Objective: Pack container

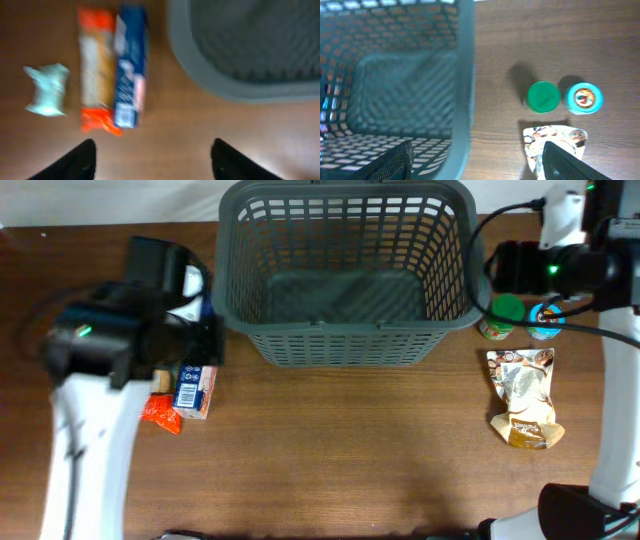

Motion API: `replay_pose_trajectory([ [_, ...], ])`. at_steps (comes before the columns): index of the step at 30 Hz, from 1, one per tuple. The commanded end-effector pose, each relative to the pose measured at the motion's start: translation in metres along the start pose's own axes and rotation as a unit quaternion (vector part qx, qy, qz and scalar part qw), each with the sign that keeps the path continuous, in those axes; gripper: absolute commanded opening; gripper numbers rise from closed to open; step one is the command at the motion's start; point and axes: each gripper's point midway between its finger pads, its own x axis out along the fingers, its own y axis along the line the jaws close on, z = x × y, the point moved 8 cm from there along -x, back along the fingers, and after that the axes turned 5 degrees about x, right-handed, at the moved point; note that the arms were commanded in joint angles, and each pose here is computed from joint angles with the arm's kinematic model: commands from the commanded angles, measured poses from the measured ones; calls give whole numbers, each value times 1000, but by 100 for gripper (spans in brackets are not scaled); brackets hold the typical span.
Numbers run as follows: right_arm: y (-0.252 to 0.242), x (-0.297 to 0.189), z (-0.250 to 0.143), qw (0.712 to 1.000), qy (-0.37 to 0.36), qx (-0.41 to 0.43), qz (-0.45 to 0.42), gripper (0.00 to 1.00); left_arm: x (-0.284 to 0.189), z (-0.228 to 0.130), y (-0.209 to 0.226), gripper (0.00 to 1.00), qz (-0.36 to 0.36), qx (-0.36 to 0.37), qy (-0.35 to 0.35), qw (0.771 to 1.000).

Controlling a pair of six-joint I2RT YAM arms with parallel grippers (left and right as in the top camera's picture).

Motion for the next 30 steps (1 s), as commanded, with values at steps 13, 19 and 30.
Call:
replay_pose_trajectory([
  [13,-104,9,1,987,19,127,-94,84,-42,38,97,100,160,-133,-156,966],
  [19,-121,61,-5,982,85,143,-92,84,-30,45,105,100,165,-140,-149,965],
  [30,-118,166,-25,968,210,132,-47,84,-7,52,108,99,163,-138,-122,969],
])
